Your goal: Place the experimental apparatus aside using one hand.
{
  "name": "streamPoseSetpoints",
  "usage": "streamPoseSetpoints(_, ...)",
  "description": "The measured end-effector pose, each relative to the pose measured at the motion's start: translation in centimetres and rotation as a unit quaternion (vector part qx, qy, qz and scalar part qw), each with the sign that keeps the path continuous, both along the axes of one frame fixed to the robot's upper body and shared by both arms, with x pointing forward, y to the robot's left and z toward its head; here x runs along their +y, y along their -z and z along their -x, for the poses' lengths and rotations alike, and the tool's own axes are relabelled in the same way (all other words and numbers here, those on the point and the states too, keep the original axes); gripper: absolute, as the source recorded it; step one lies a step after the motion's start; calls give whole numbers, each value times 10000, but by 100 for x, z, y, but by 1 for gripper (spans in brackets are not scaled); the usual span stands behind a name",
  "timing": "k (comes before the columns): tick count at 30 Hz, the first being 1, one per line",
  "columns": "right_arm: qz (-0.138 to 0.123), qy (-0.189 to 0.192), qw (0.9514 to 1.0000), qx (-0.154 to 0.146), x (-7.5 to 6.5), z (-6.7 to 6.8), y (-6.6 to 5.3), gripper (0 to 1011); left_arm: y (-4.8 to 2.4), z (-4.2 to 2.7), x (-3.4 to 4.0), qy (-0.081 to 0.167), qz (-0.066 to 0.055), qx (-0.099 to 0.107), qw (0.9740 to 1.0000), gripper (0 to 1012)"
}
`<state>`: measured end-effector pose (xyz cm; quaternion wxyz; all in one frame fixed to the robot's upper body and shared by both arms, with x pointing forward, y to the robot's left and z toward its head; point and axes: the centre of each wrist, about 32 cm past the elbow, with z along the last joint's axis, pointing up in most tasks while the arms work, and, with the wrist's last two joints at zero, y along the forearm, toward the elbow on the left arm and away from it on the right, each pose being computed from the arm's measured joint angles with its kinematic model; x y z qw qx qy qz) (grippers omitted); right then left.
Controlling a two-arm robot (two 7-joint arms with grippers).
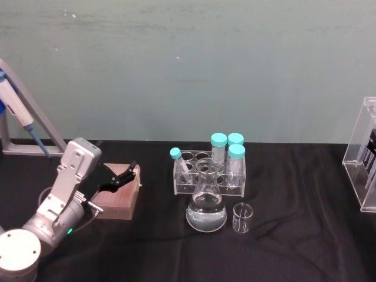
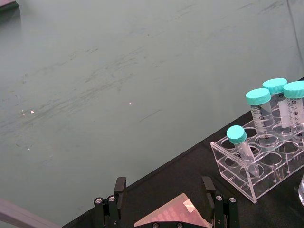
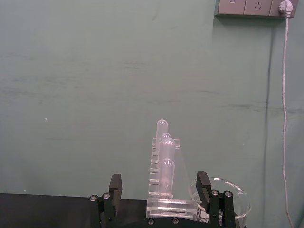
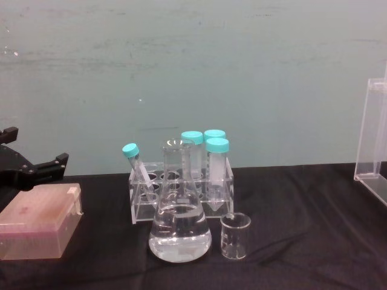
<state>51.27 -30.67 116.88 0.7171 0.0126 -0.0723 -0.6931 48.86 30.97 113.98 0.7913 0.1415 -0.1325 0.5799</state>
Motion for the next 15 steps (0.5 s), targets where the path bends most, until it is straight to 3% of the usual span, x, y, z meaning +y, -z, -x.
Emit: streamPoseSetpoints(15,56,-222,9997,-115,55,232,-92,1003,0,0,0,0,0,0,10000,1000)
